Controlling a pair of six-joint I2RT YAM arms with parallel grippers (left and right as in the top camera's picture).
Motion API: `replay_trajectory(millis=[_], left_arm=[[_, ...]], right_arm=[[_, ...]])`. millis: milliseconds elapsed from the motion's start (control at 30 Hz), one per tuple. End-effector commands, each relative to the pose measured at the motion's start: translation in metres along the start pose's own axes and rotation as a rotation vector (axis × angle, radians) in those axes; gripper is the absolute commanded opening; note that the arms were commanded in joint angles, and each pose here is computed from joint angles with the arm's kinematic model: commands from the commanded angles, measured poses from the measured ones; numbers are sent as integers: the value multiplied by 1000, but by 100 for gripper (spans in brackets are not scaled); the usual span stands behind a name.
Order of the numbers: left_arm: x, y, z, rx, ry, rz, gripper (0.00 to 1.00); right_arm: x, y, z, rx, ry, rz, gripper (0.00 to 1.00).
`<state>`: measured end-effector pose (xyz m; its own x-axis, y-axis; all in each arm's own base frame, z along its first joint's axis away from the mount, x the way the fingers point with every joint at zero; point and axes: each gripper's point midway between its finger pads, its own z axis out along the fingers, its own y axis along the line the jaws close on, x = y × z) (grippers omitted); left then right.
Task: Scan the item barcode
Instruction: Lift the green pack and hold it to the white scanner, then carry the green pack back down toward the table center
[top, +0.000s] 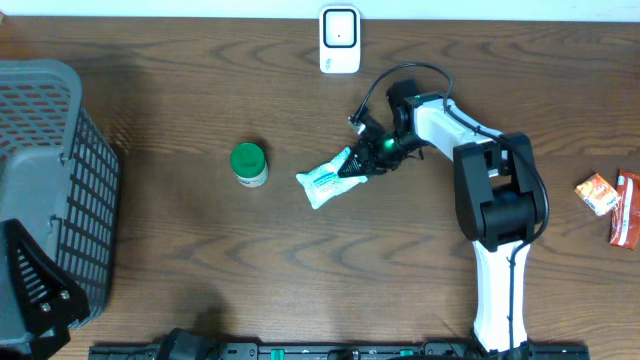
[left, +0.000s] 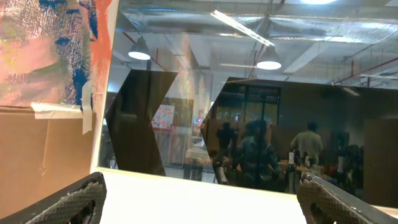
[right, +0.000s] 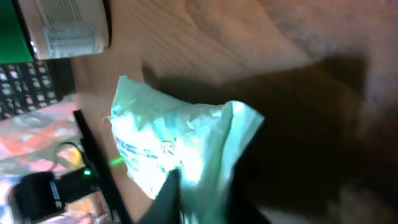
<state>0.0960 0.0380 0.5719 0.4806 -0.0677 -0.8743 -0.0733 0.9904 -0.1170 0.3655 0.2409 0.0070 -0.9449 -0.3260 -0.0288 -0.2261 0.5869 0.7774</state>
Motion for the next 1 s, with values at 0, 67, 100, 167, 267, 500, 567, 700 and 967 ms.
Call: replay_trajectory(millis=[0,67,100,167,267,500,567,700,967], left_arm=[[-3,0,-2,4,-11,4,98],[-3,0,-2,4,-11,4,98],[-3,0,-2,4,-11,4,98],[-3,0,-2,4,-11,4,98],[-3,0,-2,4,-10,4,98],[-2,0,-2,4,-9,4,98],[-2,0,-2,4,-7,5,98],[-2,0,-2,4,-7,5,98],[-2,0,-2,4,-7,5,98]], right_arm=[[8,-14,-5,91,51,29,1],[10,0,-30,130,68,19,1],[11,0,-41,177,76,24,1],[17,0,-71,340,91,41,1],[31,-12,-127,682,70,138,1],[71,1,-275,1461,-242,396,1],[72,10,-283,1526,-279,384,2],[62,14,-275,1651,-295,305,2],[55,-1,-183,1743,-175,110,1]])
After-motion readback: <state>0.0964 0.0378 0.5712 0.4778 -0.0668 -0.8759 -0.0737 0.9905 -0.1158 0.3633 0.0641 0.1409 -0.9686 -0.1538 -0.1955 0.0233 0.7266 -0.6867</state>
